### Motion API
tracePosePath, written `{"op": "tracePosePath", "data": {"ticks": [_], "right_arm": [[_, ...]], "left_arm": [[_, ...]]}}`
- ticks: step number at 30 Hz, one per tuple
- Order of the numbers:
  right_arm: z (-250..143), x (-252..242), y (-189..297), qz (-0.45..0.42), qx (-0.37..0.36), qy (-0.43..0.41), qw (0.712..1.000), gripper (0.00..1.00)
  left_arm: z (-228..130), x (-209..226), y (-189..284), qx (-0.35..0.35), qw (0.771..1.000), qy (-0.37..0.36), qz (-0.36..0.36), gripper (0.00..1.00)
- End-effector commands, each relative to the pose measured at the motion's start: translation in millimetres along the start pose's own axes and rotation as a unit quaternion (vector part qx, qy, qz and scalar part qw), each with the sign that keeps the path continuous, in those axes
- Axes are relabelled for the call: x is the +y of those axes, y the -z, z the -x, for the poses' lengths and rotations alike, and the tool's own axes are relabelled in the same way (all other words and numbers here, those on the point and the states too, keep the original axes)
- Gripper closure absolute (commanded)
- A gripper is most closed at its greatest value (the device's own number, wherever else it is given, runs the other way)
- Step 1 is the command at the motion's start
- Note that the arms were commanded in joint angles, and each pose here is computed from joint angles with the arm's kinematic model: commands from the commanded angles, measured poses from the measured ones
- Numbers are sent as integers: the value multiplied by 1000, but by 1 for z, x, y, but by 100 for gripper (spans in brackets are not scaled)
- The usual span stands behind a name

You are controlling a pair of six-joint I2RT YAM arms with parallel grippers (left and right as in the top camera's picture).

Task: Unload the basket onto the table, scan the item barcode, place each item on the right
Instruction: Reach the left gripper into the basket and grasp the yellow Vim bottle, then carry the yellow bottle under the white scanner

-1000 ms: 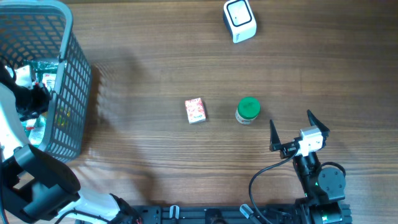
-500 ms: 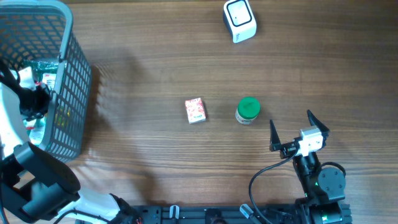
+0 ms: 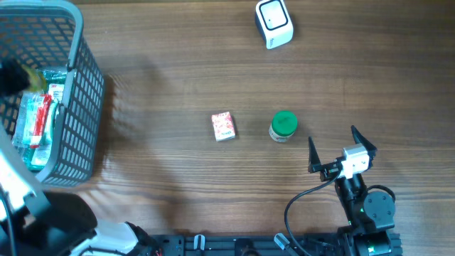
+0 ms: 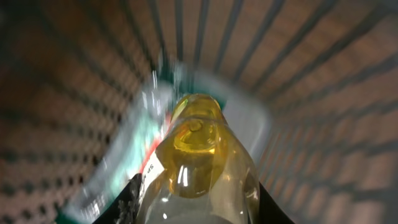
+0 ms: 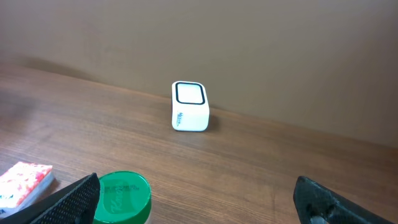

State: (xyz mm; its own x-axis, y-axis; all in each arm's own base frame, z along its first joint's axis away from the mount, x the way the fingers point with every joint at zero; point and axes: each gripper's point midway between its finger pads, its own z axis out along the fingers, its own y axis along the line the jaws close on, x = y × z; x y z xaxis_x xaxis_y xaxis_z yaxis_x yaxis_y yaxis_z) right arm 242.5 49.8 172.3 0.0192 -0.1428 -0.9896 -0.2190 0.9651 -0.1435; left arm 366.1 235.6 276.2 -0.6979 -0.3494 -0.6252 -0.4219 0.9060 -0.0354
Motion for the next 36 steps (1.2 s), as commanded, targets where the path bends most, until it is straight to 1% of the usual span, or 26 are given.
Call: {"op": "tracePosePath", "data": {"ticks": [1, 3, 4, 6, 8, 14, 19, 24, 28, 29, 36], "right_arm": [[1, 1, 0, 5, -3, 6, 1000, 0], [1, 1, 0, 5, -3, 6, 1000, 0], [1, 1, 0, 5, -3, 6, 1000, 0], [1, 1, 0, 5, -3, 6, 1000, 0], [1, 1, 0, 5, -3, 6, 1000, 0], [1, 1, 0, 5, -3, 6, 1000, 0], [1, 1, 0, 5, -3, 6, 1000, 0], [1, 1, 0, 5, -3, 6, 1000, 0], [1, 1, 0, 5, -3, 6, 1000, 0], [1, 1, 0, 5, -3, 6, 1000, 1], [1, 1, 0, 5, -3, 6, 1000, 0]], "left_arm": [[73, -36, 113, -181, 981, 22, -71, 77], [87, -51, 151, -229, 967, 55, -96, 77], [88, -59, 161, -239, 964, 60, -104, 77], [85, -81, 180, -251, 958, 49, -126, 78], [76, -106, 190, -246, 957, 32, -152, 78], [24, -198, 203, -169, 954, -44, -244, 78], [-26, -251, 202, -95, 951, -109, -274, 77], [-80, -298, 201, -11, 932, -179, -314, 78], [-112, -330, 193, 49, 923, -201, -325, 78], [-123, -343, 190, 64, 916, -217, -330, 78], [-175, -396, 172, 131, 886, -285, -340, 75]]}}
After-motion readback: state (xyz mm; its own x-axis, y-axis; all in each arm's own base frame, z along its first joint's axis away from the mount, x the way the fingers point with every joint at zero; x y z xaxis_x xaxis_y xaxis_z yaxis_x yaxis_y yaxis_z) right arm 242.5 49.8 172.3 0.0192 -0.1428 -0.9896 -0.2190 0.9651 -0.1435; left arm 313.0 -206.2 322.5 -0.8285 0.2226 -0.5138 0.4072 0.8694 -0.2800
